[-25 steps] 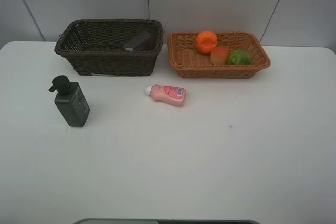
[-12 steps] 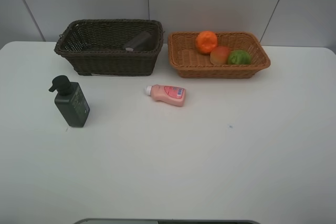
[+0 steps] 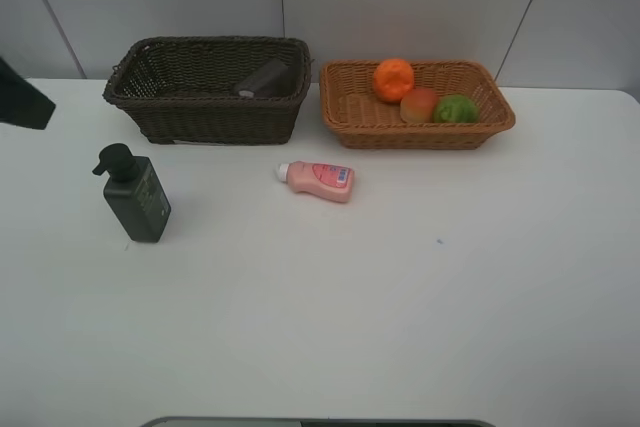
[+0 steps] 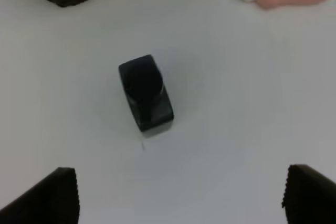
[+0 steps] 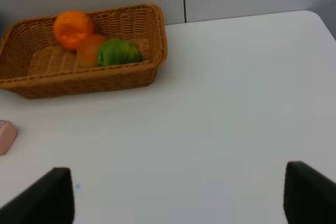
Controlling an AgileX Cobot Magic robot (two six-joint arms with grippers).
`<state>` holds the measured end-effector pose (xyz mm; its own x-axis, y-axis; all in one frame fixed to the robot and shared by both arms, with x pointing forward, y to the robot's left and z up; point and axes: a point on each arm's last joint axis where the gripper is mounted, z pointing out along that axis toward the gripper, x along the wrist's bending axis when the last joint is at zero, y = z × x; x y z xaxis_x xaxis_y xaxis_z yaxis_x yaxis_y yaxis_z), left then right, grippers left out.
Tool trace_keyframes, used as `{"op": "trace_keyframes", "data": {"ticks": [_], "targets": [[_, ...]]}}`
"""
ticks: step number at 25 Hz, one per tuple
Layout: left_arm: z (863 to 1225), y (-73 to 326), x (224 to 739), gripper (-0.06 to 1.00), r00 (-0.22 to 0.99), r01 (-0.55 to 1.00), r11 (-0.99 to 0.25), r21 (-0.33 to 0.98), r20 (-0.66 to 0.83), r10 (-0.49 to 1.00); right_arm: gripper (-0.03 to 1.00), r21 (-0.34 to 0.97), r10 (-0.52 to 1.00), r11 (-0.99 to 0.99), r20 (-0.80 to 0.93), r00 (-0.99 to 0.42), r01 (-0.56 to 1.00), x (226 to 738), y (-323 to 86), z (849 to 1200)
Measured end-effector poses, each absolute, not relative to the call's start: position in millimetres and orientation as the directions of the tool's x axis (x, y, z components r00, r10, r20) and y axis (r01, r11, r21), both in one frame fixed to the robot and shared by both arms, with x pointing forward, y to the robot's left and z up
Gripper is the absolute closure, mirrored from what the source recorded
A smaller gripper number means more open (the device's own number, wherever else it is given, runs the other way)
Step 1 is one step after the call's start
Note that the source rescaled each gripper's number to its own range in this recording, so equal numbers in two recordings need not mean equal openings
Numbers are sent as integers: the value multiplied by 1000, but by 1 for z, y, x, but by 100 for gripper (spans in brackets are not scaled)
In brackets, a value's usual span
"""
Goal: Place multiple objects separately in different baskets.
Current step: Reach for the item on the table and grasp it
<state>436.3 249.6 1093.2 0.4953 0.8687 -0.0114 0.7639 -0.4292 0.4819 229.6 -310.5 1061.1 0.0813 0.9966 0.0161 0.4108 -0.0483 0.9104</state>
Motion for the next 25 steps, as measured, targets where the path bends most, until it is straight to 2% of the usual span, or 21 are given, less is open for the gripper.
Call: {"op": "trace_keyframes", "data": {"ticks": [4,11,16,20,25], "targets": [[1086,210,498,-6,641,698,-582,417,-1,768,9,910,997,-48,16,81,411,230,-311,1061],[1067,136,560,-6,846,505,-804,313,7,533,9,910,997,-48,16,81,411,230,-311,1061],[1040,91,576,-6,956,271,-933,237,44,289,9,910,997,-48,16,81,411,230,-311,1061],[1012,64,576,-6,991,118,-981,154,44,126,9,910,997,-48,16,81,411,230,-311,1061],[982,47,574,-6,998,54,-995,89,22,56,9,910,997,-48,16,81,411,230,-311,1061]]}}
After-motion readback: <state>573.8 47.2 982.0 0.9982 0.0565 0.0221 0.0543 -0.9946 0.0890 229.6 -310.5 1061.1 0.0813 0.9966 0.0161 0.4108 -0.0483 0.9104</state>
